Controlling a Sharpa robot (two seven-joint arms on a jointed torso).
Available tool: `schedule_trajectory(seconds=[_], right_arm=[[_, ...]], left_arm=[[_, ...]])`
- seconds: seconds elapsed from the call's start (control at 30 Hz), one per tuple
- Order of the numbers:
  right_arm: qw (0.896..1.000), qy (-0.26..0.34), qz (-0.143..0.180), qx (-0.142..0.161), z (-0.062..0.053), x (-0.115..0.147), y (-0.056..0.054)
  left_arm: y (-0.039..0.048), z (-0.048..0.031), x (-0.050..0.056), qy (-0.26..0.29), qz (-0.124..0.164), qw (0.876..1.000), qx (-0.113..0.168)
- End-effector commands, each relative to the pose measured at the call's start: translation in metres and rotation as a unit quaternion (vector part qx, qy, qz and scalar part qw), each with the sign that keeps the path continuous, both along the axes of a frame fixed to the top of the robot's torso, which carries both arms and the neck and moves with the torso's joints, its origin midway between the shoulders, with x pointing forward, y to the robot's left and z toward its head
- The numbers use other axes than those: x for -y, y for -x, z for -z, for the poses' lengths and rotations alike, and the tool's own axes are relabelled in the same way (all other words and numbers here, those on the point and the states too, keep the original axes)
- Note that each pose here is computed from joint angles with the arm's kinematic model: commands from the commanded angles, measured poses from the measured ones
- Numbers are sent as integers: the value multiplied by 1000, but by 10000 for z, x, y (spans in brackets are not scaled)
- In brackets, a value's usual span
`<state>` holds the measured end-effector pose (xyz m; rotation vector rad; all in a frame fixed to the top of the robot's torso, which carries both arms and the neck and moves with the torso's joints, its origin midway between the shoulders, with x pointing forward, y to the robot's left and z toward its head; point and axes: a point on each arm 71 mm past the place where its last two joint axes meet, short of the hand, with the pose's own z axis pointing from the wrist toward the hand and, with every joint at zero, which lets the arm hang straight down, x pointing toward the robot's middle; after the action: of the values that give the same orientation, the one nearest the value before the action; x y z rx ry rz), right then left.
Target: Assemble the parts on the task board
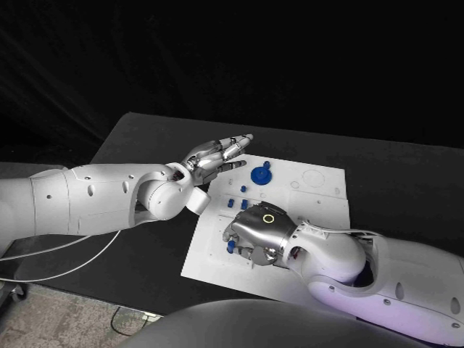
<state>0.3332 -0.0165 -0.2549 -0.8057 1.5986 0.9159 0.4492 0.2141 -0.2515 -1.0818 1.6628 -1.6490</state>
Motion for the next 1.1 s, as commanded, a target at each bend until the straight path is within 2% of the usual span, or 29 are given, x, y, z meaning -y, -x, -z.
schedule_trajectory(seconds=[0.03,0.23,0.37,0.47,0.63,0.77,0.87,0.93,1.1], right_arm=[[1000,-15,1,4,-18,16,-4],[1000,-25,14,8,-30,99,-30],[998,-43,31,16,-83,204,-62],[997,-58,44,21,-172,315,-88],[993,-83,79,15,-410,576,-179],[985,-102,134,-37,-577,828,-298],[971,-104,191,-103,-638,1059,-404],[959,-92,227,-143,-640,1213,-458],[935,-40,287,-204,-572,1524,-521]], left_arm=[[7,-4,20,7,10,1000,1],[8,-6,5,7,7,1000,3],[9,-9,-5,7,5,1000,4],[9,-14,-10,8,3,1000,7],[12,-32,-23,10,0,1000,19],[10,-56,-29,6,-2,999,41],[11,-90,-24,-4,-3,997,74],[15,-114,-19,-14,-4,995,100],[29,-162,-13,-51,0,985,163]])
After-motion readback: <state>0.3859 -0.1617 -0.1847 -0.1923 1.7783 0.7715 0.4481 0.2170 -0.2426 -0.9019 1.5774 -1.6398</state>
